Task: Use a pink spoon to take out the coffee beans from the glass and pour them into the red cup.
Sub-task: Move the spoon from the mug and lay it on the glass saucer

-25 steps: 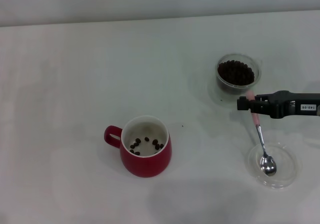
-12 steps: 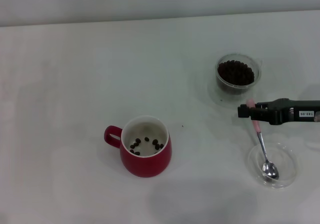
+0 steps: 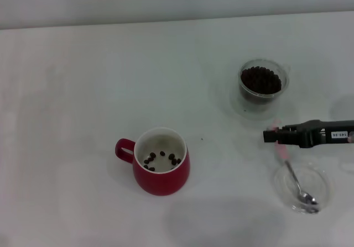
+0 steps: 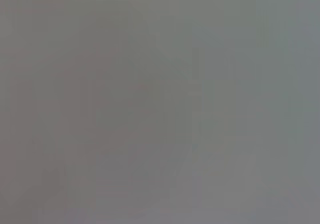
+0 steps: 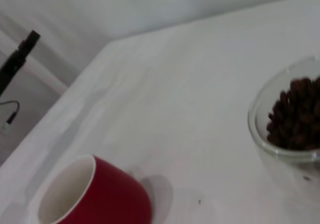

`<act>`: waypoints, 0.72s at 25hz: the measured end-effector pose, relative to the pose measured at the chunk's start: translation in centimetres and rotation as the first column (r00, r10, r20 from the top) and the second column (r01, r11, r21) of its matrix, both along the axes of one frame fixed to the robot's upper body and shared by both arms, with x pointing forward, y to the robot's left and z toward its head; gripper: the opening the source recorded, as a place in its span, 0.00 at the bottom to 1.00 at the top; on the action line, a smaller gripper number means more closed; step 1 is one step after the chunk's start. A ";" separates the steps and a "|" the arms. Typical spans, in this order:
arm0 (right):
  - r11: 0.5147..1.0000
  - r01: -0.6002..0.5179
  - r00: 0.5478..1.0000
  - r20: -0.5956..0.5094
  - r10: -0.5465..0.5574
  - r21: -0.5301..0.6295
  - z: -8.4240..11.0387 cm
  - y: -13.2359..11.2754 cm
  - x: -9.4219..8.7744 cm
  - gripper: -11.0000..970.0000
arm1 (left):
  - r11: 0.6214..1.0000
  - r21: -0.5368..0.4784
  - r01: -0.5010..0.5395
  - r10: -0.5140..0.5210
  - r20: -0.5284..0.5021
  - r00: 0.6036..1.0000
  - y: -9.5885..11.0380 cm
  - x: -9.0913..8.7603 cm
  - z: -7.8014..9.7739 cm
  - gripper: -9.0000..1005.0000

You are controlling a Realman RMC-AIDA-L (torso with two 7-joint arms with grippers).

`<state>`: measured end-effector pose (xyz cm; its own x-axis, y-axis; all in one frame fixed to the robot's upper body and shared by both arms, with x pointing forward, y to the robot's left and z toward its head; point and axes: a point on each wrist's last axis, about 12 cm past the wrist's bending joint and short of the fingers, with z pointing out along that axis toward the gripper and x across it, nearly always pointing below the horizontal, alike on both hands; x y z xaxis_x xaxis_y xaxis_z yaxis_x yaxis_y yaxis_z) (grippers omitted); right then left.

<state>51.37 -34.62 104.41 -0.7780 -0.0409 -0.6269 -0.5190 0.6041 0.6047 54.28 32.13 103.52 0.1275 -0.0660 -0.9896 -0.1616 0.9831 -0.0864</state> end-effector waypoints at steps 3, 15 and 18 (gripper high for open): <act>1.000 0.003 1.000 -0.024 -0.003 -0.013 -0.2 0.0 0.0 0.18 | 1.000 -0.002 0.004 -0.004 -0.003 1.000 -0.1 0.0 0.0 0.80; 0.999 0.034 0.999 -0.011 -0.034 0.005 0.2 0.0 0.6 0.39 | 1.000 -0.002 0.005 -0.005 -0.004 1.000 -0.1 0.0 -0.1 0.80; 0.997 0.069 0.997 0.017 -0.070 0.042 0.8 -0.3 0.9 0.45 | 1.000 -0.002 0.005 -0.005 -0.004 1.000 -0.1 0.0 -0.1 0.80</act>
<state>52.29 -34.94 105.20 -0.7663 0.0393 -0.6413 -0.4881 0.6135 0.6208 54.25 32.02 103.44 0.1228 -0.0686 -0.9901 -0.1573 0.9836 -0.0877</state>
